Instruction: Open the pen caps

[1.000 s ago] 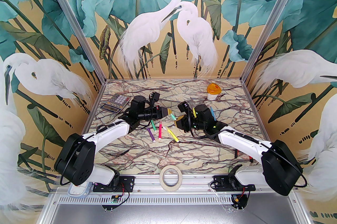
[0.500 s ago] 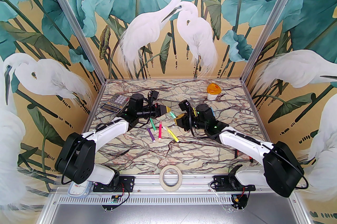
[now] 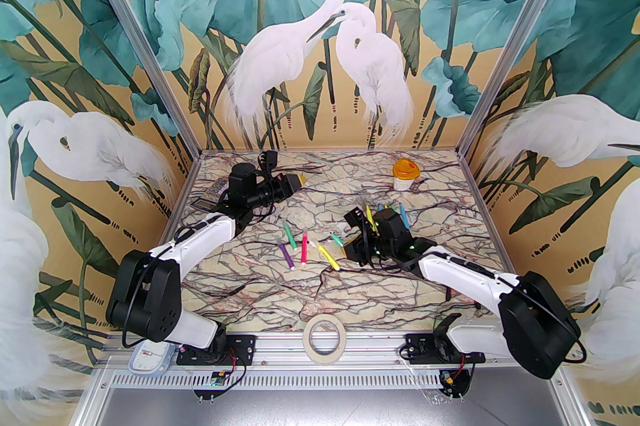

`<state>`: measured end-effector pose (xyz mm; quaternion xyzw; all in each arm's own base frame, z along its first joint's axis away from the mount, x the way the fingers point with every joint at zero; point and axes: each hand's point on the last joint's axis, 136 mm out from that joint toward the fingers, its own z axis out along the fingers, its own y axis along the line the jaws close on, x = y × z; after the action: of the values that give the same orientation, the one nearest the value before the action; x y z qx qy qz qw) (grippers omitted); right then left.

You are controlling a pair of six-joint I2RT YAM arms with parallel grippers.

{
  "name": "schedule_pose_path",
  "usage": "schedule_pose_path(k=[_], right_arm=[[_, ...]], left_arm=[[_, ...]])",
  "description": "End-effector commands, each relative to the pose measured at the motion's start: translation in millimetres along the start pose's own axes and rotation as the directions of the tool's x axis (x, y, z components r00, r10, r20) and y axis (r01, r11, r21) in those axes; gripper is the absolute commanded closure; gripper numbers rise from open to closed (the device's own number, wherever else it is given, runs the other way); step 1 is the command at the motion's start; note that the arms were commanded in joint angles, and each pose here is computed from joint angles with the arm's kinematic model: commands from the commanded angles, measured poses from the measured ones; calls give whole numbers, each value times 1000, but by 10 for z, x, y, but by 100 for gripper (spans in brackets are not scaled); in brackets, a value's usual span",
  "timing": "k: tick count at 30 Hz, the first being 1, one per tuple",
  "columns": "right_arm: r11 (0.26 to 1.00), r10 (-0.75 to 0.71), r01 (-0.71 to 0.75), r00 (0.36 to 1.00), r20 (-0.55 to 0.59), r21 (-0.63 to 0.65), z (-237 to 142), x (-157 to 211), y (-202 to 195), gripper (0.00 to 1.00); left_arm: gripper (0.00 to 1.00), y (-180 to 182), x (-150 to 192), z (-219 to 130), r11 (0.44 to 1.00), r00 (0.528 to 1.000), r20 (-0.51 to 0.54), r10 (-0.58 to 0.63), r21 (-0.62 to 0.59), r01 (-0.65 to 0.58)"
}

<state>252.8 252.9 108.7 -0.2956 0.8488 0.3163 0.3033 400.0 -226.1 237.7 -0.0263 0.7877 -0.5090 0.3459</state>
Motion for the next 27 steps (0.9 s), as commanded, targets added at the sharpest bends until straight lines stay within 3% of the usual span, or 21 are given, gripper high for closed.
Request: schedule_pose_path(k=[1, 4, 11, 27], right_arm=[[995, 42, -45, 998, 38, 91, -72, -98, -200, 100], [978, 83, -92, 995, 57, 188, -76, -159, -445, 100], [937, 157, -171, 985, 70, 305, 75, -234, -824, 100], [811, 263, -245, 964, 43, 531, 387, -255, -1504, 100]], left_arm=[[100, 175, 14, 66, 996, 999, -37, 15, -92, -18], [100, 444, 100, 82, 973, 994, -106, 27, -225, -50], [100, 986, 176, 13, 863, 973, -227, 43, -482, -151], [100, 1592, 345, 103, 688, 904, -426, 3, -655, -312]])
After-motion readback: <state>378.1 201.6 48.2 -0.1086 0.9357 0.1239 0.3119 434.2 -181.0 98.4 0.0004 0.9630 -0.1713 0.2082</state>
